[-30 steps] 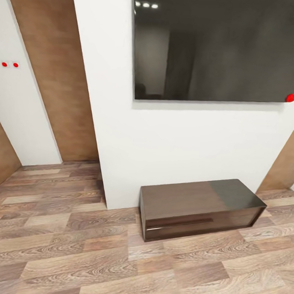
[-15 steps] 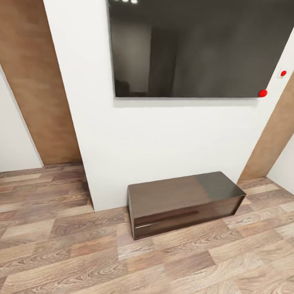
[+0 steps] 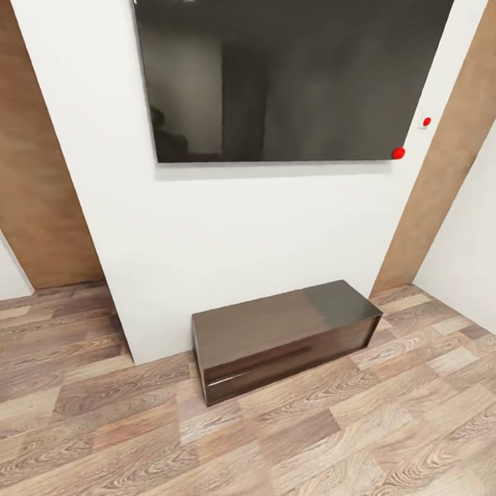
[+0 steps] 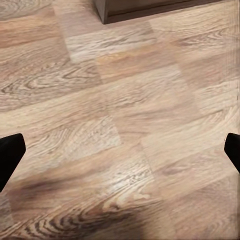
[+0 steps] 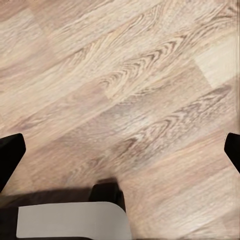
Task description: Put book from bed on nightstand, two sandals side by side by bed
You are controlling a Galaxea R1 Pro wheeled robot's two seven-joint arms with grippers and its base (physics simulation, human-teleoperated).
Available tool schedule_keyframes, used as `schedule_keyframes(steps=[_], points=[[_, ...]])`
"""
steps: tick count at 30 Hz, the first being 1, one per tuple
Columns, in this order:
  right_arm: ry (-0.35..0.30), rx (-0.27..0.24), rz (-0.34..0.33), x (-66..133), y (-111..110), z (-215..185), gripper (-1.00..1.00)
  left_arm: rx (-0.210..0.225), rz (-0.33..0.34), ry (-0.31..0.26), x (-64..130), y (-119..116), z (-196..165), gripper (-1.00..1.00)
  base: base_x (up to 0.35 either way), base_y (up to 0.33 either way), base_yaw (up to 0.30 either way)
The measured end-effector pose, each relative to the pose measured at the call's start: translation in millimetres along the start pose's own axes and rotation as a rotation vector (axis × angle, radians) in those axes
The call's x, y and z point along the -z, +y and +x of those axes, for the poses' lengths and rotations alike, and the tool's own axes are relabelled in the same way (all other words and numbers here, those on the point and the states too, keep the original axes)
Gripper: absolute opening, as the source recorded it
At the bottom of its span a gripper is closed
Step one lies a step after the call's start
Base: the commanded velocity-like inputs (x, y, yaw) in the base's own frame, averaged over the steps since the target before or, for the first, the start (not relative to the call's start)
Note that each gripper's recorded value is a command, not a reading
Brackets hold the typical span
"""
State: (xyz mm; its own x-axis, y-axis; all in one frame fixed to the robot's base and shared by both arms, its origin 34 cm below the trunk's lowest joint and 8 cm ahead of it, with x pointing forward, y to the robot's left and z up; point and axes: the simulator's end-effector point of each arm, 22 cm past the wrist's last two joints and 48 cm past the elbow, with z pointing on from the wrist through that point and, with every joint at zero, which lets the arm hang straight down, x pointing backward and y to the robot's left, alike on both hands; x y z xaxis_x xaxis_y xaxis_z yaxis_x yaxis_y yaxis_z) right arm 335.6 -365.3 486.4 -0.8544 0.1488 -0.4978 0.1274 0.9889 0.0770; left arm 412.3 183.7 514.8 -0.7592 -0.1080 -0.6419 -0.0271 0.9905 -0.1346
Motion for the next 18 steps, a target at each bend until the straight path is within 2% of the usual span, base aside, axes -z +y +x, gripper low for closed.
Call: schedule_keyframes(steps=[18], points=[[0.0,0.0,-0.001,-0.1,1,0,1.0,-0.003,-0.001,0.031,2.4,1,14,1.0,0.0,0.0,-0.259]])
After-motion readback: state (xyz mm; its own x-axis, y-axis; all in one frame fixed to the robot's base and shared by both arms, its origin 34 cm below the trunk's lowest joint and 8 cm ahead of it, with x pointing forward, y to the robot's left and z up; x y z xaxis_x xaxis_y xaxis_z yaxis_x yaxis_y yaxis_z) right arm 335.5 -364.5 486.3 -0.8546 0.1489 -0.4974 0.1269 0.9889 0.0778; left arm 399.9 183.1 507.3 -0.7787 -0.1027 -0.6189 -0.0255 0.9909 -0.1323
